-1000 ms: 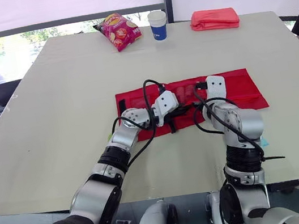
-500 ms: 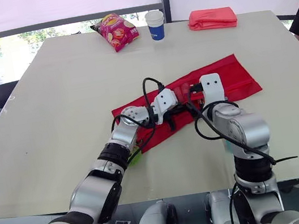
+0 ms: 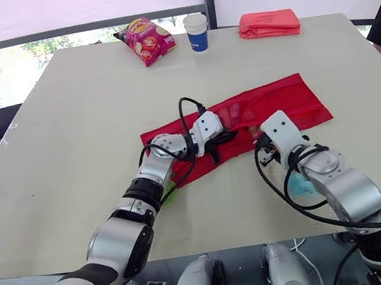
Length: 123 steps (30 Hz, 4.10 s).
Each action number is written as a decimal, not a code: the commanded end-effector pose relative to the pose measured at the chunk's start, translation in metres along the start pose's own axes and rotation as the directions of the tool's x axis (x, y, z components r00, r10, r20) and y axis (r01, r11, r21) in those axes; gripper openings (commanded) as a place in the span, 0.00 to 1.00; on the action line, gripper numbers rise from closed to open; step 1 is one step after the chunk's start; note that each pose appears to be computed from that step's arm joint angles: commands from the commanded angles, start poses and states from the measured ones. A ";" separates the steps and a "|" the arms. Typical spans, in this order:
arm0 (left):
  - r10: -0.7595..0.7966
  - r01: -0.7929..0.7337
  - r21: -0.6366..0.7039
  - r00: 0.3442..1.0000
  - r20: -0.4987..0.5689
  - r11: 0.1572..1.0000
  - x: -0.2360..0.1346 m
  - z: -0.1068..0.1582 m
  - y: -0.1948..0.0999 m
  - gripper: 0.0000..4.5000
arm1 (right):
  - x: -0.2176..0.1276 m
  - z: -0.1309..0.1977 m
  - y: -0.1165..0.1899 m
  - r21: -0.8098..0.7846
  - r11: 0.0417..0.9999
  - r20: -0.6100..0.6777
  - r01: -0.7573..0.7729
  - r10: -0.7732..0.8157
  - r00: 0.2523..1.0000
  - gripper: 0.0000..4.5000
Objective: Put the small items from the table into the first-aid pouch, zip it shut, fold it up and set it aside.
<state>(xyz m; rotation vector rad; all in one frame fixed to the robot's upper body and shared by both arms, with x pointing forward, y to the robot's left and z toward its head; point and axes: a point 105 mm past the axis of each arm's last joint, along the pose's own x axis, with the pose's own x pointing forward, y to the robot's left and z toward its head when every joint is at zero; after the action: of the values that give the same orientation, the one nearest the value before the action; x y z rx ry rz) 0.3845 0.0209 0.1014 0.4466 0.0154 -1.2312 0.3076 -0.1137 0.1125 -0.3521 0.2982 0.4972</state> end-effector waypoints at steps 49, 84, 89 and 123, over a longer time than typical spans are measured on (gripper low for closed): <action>-0.087 0.086 0.022 0.995 0.041 0.996 -0.004 0.008 -0.001 0.00 | 0.023 -0.004 -0.010 -0.098 0.995 0.047 0.025 -0.020 0.999 0.00; -0.132 0.167 0.305 0.982 -0.134 0.937 -0.037 0.000 0.016 0.00 | -0.050 0.038 0.016 -0.090 0.971 0.298 -0.219 0.237 0.925 0.00; -0.166 0.210 0.329 0.974 -0.156 0.921 -0.039 -0.001 0.014 0.00 | -0.066 0.030 -0.008 -0.081 0.990 0.323 -0.114 0.135 0.937 0.00; -0.105 0.098 0.051 0.983 0.153 0.994 -0.136 0.028 -0.015 1.00 | -0.171 -0.037 -0.055 0.005 0.995 0.310 -0.103 0.096 0.946 0.97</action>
<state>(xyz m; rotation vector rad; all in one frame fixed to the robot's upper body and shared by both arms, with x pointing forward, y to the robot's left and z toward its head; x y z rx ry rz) 0.3185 0.1341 0.1391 0.3648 -0.0614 -1.3661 0.1880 -0.2428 0.1387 -0.2001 0.0710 0.6254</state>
